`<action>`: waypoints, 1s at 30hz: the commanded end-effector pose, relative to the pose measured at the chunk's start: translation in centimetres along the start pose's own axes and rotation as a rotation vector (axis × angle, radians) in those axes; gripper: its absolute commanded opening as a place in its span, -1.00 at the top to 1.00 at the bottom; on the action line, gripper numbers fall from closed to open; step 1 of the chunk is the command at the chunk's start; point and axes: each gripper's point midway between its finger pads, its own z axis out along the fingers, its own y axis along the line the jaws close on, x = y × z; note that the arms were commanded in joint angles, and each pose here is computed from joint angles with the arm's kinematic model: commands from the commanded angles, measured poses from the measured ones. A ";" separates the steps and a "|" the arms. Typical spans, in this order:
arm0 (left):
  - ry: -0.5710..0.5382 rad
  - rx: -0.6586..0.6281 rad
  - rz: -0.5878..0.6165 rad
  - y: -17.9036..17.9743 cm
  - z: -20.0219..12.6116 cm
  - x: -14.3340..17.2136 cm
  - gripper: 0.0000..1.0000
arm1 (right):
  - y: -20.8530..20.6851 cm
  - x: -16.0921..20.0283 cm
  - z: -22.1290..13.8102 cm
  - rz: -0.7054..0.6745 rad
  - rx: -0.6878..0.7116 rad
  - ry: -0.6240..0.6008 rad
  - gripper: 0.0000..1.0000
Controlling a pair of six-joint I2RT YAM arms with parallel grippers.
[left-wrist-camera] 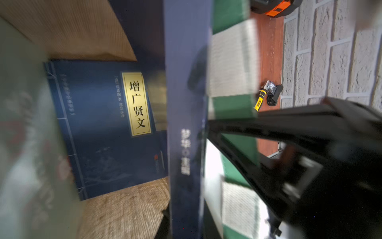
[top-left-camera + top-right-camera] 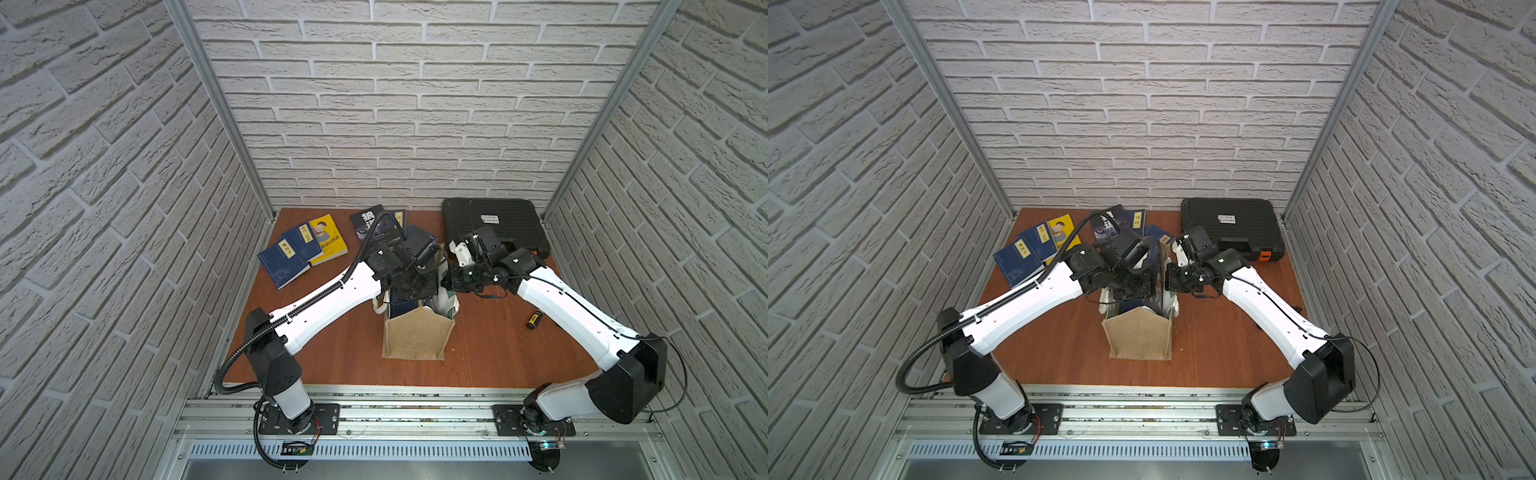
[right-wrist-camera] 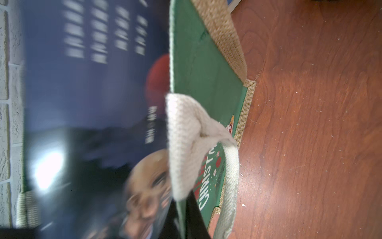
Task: Put the books into the canvas bag
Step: Adjust the canvas bag at the center of the board.
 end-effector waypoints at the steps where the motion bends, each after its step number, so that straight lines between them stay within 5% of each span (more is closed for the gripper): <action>1: -0.060 0.166 -0.041 -2.3 -0.3 -1.9 1.00 | 0.2 0.1 -1.5 -0.036 0.010 -0.029 0.89; 13: -0.010 -0.108 -0.114 9.3 3.0 -0.1 0.96 | 0.1 -0.8 -1.7 -0.058 0.036 -0.040 0.89; 22: -0.082 -0.191 -0.009 9.1 -1.5 -1.8 0.19 | 0.0 -1.2 -1.5 -0.060 0.050 -0.034 0.89; 30: -0.229 -0.174 0.120 6.0 -8.4 -4.4 0.14 | -0.2 -1.3 -1.2 -0.060 0.062 -0.029 0.89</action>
